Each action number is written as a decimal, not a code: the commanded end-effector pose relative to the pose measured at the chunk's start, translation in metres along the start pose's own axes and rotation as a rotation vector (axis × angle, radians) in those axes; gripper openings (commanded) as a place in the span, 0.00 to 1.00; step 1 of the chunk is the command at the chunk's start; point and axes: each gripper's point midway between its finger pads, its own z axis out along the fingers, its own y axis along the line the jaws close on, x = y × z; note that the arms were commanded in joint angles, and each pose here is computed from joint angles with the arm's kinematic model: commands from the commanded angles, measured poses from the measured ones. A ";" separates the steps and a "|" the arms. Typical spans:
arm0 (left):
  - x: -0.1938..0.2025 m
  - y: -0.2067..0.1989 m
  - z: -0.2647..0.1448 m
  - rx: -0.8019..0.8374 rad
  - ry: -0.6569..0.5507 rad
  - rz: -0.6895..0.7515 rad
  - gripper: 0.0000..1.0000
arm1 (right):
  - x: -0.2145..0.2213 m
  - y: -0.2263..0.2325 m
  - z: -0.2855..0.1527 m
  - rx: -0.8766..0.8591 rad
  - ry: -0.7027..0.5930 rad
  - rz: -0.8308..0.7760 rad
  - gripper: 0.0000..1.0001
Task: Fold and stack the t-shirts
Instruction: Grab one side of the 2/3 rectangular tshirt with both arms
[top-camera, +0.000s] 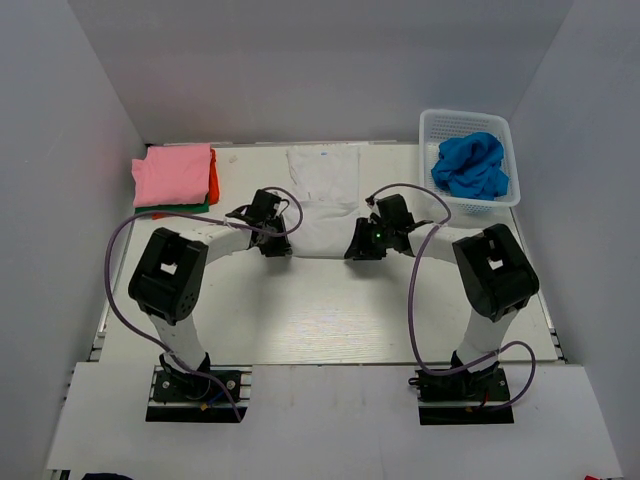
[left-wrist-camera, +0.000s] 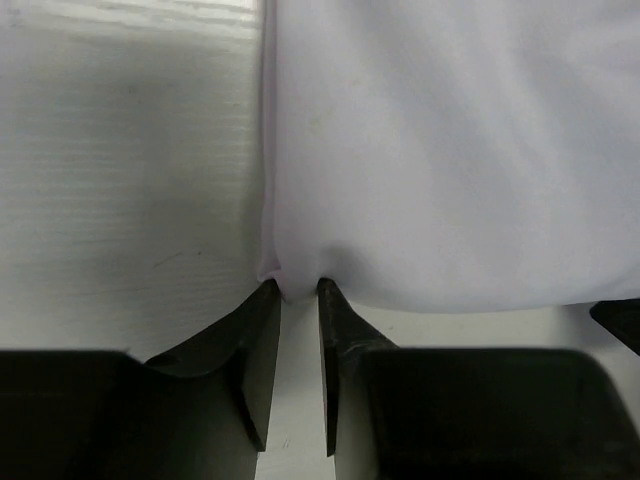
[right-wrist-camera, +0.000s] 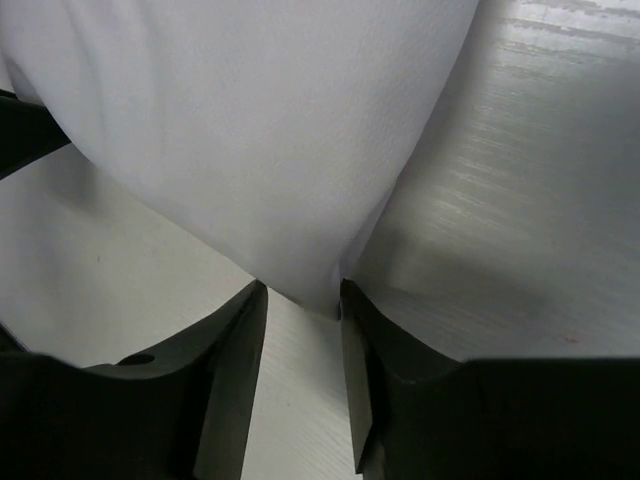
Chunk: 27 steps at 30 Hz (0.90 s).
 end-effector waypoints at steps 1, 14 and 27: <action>0.002 -0.001 0.011 -0.003 0.012 0.004 0.32 | -0.020 0.007 0.006 -0.017 -0.048 -0.019 0.40; 0.003 0.000 -0.021 -0.004 -0.018 0.040 0.00 | -0.008 0.019 -0.015 -0.030 0.001 -0.070 0.00; 0.057 -0.044 -0.164 0.346 -0.056 0.061 0.00 | 0.064 0.084 -0.139 -0.205 0.099 -0.217 0.00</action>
